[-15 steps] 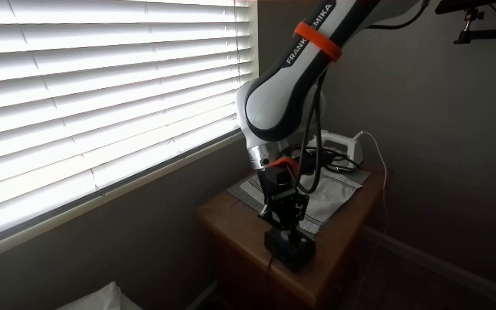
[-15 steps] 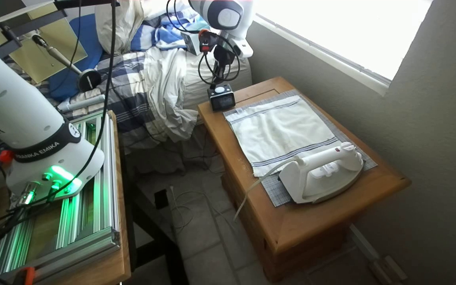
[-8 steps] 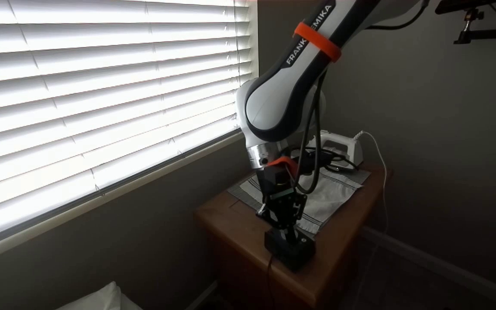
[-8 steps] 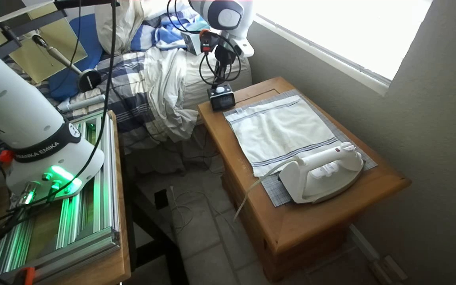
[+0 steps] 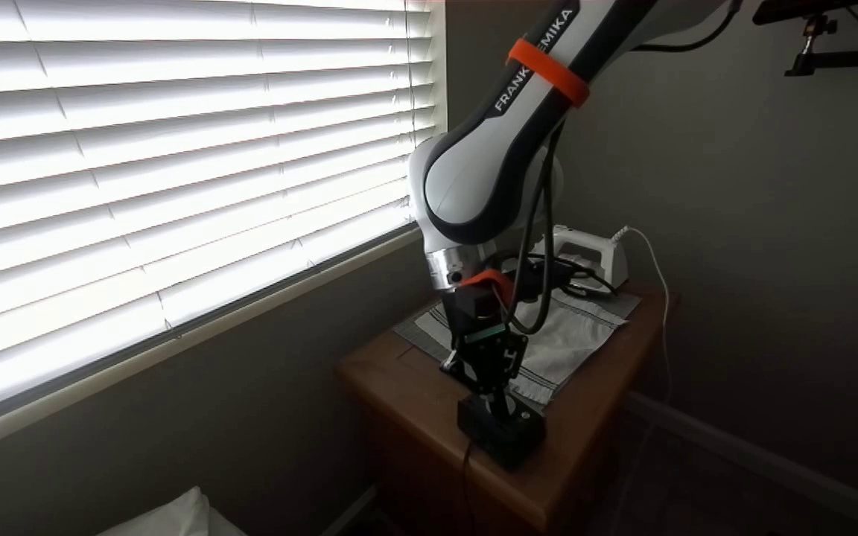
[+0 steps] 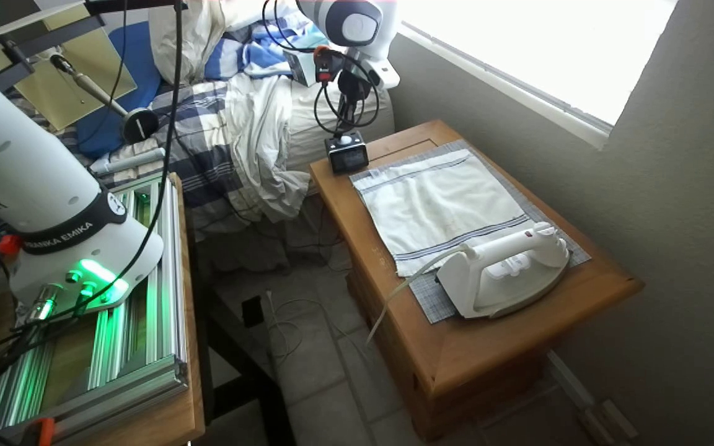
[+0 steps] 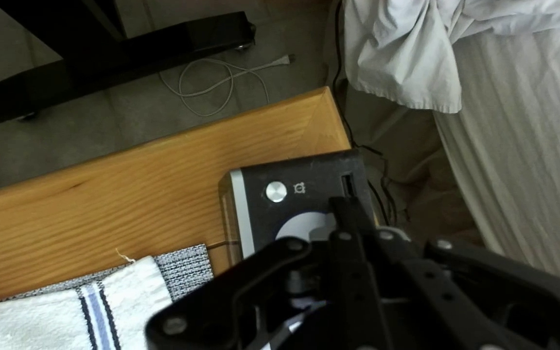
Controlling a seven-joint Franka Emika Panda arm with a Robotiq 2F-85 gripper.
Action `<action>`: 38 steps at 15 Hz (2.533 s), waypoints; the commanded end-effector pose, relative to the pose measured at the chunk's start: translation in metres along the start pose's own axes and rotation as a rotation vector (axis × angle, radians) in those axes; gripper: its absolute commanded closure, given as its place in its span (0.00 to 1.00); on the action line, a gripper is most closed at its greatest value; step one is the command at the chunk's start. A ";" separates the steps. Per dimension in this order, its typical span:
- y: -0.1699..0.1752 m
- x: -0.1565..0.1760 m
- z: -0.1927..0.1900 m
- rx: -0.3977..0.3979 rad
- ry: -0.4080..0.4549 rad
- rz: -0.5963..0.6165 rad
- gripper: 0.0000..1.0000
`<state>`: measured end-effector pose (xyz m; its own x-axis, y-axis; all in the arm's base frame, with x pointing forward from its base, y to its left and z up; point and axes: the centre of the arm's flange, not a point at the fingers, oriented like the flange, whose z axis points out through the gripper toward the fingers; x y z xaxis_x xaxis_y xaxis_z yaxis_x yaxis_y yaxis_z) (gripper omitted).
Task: Press a button on the alarm clock.
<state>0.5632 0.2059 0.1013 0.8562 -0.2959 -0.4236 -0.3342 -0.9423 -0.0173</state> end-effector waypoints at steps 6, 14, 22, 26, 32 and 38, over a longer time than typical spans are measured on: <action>0.008 0.018 0.000 0.045 0.059 0.025 1.00; 0.016 0.017 -0.002 0.041 0.029 0.068 1.00; 0.021 0.016 -0.003 0.025 0.005 0.112 1.00; 0.014 0.000 -0.015 -0.001 0.041 0.075 1.00; -0.008 -0.070 -0.058 -0.079 0.157 0.010 1.00; 0.011 -0.135 -0.105 -0.355 0.268 -0.131 0.61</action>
<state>0.5214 0.2331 0.2135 0.9451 -0.2469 -0.2139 -0.2081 -0.9599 0.1881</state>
